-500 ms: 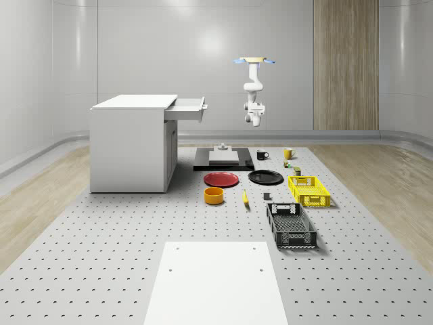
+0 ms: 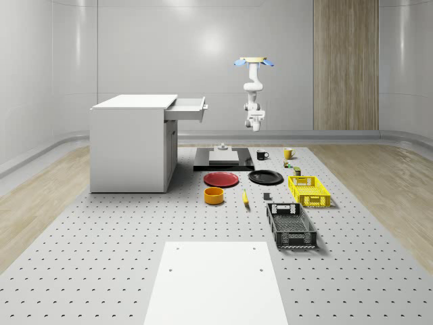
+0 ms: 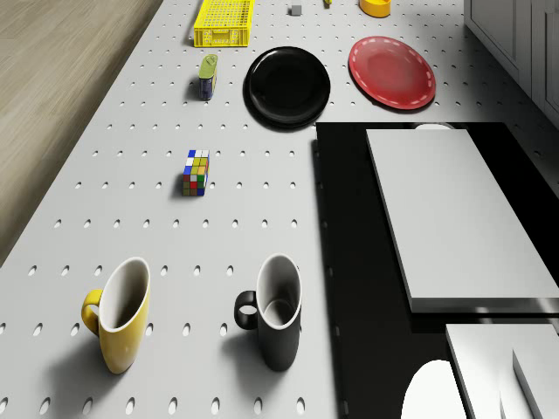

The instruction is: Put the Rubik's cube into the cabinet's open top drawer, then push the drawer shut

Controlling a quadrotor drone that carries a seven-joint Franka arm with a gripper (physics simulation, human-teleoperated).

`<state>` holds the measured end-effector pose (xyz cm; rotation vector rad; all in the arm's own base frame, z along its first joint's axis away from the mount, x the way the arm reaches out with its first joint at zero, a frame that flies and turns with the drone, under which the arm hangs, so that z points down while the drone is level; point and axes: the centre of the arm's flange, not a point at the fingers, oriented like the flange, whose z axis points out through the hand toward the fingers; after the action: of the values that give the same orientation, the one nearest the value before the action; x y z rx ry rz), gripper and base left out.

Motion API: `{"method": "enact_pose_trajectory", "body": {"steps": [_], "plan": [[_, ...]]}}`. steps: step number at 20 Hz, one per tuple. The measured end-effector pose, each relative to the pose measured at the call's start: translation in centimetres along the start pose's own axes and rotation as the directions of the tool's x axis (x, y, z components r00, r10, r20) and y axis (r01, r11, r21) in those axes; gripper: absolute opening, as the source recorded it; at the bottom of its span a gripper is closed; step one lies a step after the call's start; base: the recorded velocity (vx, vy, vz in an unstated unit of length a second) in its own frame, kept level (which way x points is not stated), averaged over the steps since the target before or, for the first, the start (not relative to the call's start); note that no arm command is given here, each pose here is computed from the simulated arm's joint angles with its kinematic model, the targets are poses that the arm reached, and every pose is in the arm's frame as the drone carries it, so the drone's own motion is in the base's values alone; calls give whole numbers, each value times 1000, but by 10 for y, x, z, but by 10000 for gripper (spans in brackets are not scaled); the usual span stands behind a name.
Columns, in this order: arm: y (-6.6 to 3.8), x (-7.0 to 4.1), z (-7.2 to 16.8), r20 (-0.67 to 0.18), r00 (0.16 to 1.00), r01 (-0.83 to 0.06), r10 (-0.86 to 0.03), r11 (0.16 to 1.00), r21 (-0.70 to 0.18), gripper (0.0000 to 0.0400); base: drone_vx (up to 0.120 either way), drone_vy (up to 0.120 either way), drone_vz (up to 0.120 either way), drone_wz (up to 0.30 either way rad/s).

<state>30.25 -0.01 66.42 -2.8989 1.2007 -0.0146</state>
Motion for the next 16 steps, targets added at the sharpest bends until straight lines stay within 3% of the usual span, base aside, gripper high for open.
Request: {"method": "enact_pose_trajectory", "body": {"steps": [6,16], "plan": [[-1,1,-19,-3,1000,0,0,1000,3,400,0,0,0,0],[-1,1,-26,-9,1000,0,0,1000,9,400,0,0,0,0]]}}
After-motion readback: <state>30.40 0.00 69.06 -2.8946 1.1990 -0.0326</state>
